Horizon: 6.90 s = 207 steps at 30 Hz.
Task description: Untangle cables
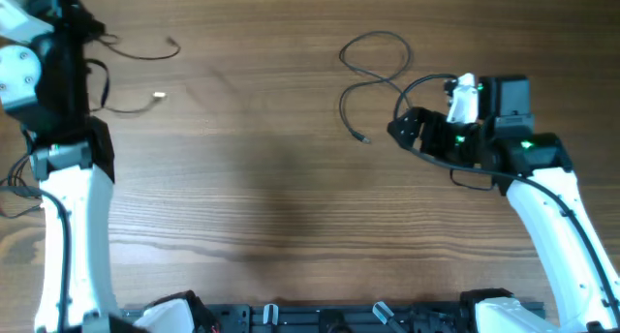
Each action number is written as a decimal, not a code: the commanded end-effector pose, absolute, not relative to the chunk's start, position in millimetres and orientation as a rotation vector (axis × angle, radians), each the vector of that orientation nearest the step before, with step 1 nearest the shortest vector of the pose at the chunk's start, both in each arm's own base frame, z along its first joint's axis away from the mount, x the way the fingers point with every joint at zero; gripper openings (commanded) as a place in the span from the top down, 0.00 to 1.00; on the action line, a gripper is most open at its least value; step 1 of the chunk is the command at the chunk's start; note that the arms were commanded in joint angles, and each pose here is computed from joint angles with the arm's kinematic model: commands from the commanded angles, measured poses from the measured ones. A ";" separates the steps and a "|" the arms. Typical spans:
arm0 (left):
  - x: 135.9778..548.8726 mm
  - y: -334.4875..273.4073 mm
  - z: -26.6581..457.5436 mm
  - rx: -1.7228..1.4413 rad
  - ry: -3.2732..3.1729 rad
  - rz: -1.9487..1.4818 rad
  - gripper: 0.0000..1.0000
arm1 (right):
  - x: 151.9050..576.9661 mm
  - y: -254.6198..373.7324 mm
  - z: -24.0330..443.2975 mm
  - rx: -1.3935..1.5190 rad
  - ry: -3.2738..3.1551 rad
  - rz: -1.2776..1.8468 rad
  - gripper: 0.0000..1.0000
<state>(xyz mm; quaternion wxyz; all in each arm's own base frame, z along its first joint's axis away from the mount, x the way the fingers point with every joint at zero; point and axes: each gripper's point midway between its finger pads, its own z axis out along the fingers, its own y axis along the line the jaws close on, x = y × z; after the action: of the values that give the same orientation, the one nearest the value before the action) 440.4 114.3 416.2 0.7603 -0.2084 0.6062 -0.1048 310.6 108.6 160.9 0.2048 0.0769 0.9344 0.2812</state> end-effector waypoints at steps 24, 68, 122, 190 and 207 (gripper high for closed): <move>529.0 336.6 94.7 -1.095 1.811 0.222 0.00 | 331.7 116.0 121.1 0.265 2.687 0.681 0.00; 457.4 -392.1 57.1 0.447 2.597 -0.327 0.00 | 305.3 -1.5 123.4 0.710 2.679 0.508 0.00; 476.4 -55.1 156.2 0.864 2.734 0.653 0.96 | 314.6 -3.2 126.5 0.695 2.641 0.509 0.00; 298.3 -94.3 323.9 0.596 2.362 -0.333 0.00 | 314.6 -3.2 126.5 0.695 2.641 0.509 0.00; 183.5 -70.6 222.4 -0.005 2.106 -0.538 0.00 | 314.6 -3.2 126.5 0.695 2.641 0.509 0.00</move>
<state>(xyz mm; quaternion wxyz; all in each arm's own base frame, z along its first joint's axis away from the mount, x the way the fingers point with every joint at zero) 193.5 -76.0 241.6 0.4959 0.0300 0.8396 -0.2196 311.6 -1.2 117.2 0.1639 0.2566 0.9346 0.1836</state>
